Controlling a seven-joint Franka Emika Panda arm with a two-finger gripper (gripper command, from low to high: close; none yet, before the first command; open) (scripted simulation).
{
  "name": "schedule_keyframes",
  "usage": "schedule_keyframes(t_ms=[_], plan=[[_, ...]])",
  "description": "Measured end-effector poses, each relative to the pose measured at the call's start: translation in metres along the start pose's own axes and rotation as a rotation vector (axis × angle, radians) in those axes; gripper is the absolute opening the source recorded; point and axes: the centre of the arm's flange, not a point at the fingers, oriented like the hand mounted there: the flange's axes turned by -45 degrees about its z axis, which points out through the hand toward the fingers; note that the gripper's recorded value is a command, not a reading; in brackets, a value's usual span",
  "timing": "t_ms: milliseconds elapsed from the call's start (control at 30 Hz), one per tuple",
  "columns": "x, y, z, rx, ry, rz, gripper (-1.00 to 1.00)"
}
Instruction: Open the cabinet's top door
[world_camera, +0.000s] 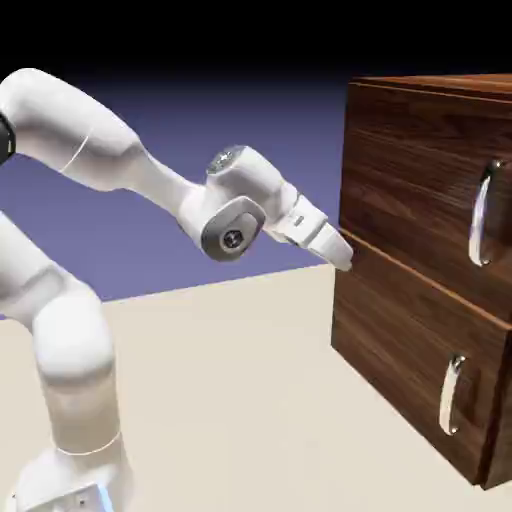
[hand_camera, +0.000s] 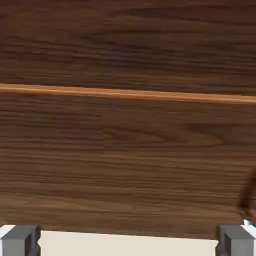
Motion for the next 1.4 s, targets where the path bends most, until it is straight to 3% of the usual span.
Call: schedule_keyframes(t_ms=[400, 800, 1400], plan=[[0.062, -0.004, -0.062, -0.057, 0.215, -0.621, 0.0], [0.094, 0.017, -0.112, -0.241, 0.377, -1.185, 0.0], [0.099, 0.094, -0.122, -0.661, 0.403, -1.928, 0.0]])
